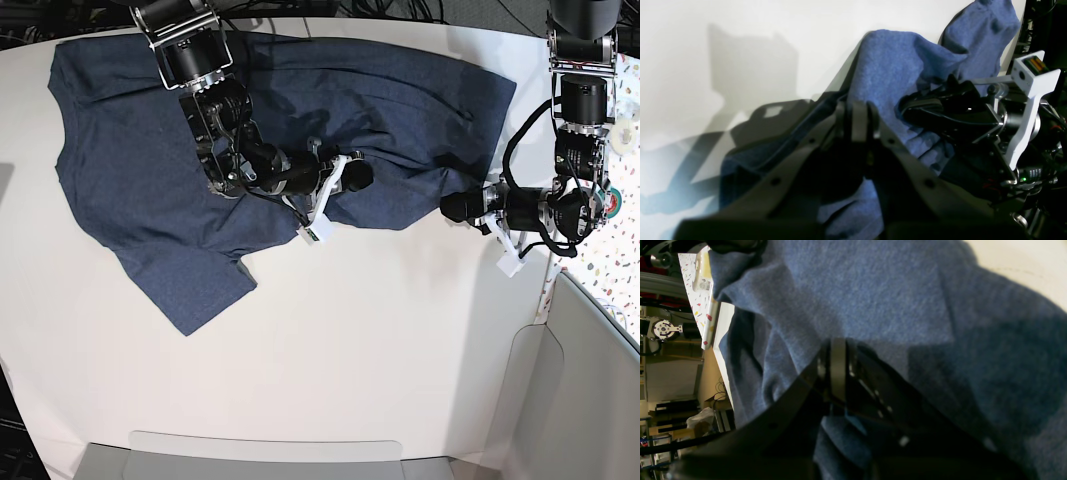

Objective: Layout the t-shirt on the table in an organized manner, then fold the t-shirt properly
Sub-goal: 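Grasp the side edge with the left gripper and pull it outward, then move the right gripper to the hem corner and grasp it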

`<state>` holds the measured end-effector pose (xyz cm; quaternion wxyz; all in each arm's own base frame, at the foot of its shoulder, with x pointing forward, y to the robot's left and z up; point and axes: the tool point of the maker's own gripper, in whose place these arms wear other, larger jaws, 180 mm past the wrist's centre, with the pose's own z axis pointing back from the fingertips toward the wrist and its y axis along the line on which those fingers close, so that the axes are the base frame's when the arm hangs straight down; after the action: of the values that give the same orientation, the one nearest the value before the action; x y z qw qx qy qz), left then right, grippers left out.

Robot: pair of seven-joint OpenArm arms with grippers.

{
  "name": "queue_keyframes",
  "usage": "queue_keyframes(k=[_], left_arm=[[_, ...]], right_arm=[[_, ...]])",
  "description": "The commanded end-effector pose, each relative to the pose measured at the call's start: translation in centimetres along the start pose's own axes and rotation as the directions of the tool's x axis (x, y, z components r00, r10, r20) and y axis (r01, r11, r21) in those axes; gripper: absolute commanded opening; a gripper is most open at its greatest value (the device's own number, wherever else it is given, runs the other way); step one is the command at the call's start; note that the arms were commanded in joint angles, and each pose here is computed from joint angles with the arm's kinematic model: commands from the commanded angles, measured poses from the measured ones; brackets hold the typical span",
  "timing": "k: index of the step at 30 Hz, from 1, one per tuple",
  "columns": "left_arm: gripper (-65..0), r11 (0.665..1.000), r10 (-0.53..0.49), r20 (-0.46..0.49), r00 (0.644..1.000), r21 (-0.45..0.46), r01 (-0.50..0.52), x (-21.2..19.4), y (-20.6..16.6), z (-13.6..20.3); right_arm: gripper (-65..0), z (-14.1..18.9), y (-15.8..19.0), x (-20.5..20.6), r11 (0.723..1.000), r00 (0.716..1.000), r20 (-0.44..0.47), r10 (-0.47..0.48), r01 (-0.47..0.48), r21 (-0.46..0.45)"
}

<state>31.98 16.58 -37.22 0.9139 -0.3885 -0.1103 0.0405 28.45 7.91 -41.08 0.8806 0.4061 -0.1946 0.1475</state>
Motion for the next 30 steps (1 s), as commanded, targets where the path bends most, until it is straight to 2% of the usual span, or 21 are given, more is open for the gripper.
queue_keyframes(k=[1,4,8,13,21,25,27,30], left_arm=[[-64.9,1.0,-0.016,0.034,0.999,-0.023,0.016,1.5,-1.1,1.3],[-64.9,0.999,-0.024,0.045,0.999,-0.029,0.025,1.9,-1.4,1.5],[-64.9,0.995,-0.075,0.167,0.983,-0.047,0.084,4.4,-3.1,4.2],[-64.9,0.991,-0.108,0.256,0.961,-0.051,0.125,6.0,-4.3,6.5],[-64.9,0.993,-0.079,0.325,0.942,-0.063,0.105,7.0,-3.9,8.2],[-64.4,0.994,-0.062,0.321,0.945,-0.066,0.088,6.7,-3.5,8.1],[-61.8,0.995,-0.049,0.321,0.946,-0.064,0.073,6.2,-3.0,7.8],[-53.6,0.996,-0.045,0.318,0.947,-0.063,0.069,6.0,-2.9,7.7]], right_arm=[[-65.0,0.1,-1.6,-1.9,0.998,0.997,-0.064,-0.037,0.034,-0.054],[-65.0,0.1,-1.6,-1.9,0.998,0.997,-0.064,-0.037,0.034,-0.054],[-65.0,0.1,-1.6,-2.0,0.998,0.997,-0.064,-0.037,0.034,-0.053],[-65.0,0.1,-1.6,-2.0,0.998,0.997,-0.064,-0.037,0.034,-0.053],[-65.0,0.1,-1.6,-2.0,0.998,0.997,-0.064,-0.037,0.034,-0.053],[-65.0,0.1,-1.6,-2.0,0.998,0.997,-0.063,-0.039,0.036,-0.053],[-65.0,0.1,-1.5,-1.9,0.998,0.997,-0.059,-0.041,0.038,-0.05],[-65.0,0.2,-1.4,-1.3,0.998,0.998,-0.047,-0.037,0.035,-0.048]])
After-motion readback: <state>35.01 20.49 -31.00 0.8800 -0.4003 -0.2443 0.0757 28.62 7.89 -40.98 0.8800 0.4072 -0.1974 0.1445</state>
